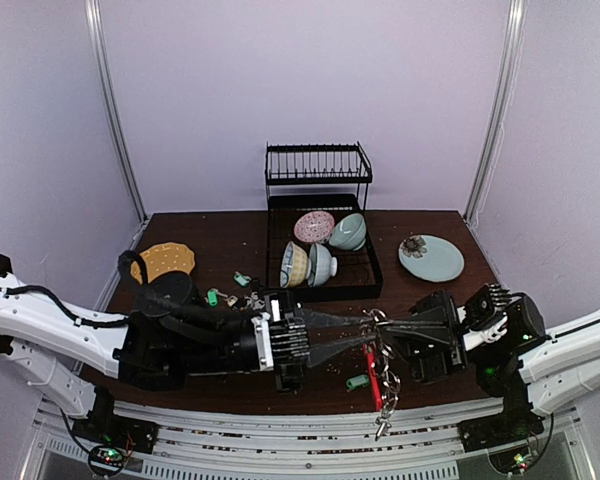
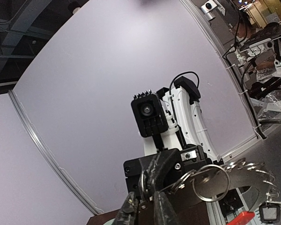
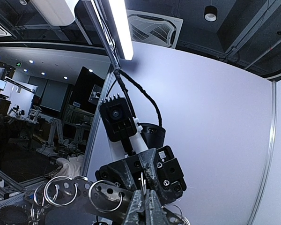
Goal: Put the keys on the keyring
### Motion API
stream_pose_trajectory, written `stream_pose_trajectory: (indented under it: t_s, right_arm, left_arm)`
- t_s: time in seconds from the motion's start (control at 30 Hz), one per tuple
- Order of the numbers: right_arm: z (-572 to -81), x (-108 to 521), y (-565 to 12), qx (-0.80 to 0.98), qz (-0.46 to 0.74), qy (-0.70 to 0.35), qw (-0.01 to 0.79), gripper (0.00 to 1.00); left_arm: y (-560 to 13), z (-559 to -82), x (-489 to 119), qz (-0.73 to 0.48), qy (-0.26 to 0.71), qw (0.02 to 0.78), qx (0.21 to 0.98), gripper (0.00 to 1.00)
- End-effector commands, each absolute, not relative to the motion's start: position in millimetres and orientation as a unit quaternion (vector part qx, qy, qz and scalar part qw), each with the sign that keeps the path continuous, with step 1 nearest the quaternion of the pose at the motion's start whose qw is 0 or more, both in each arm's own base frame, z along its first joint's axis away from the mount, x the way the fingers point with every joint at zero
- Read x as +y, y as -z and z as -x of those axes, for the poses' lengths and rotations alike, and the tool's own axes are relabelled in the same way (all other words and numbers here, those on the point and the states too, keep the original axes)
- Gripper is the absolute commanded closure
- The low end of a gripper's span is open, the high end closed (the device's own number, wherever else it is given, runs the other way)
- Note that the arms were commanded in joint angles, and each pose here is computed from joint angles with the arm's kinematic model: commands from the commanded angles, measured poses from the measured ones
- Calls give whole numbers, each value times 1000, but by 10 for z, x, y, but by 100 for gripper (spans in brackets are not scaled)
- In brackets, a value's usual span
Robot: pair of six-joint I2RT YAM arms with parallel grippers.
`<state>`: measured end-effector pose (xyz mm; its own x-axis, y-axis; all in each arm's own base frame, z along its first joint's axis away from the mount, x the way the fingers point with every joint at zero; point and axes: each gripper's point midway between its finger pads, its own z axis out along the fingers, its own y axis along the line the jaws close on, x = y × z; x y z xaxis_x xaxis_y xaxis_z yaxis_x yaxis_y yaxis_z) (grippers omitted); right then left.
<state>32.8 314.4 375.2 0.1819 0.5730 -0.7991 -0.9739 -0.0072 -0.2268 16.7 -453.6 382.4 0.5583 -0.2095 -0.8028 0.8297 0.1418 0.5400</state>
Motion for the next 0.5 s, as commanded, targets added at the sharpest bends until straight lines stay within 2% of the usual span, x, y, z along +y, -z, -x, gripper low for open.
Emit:
stream_pose_trajectory:
  t_s: [0.0, 0.33, 0.43, 0.47]
  right_arm:
    - [-292, 3082, -3942, 228, 388, -582, 677, 100]
    - [-282, 3127, -3880, 233, 404, -567, 679, 100]
    - [-298, 3158, -3836, 242, 413, -557, 679, 100]
    - [-303, 3167, -3826, 244, 416, -552, 680, 100]
  left_arm:
    - [-4040, -218, -4562, -505, 385, 712, 299, 87]
    - [-4011, -283, -4610, -505, 372, 713, 314, 97]
    - [-4006, -269, -4627, -507, 374, 711, 311, 86]
    - [-4012, -266, -4629, -507, 375, 711, 311, 85]
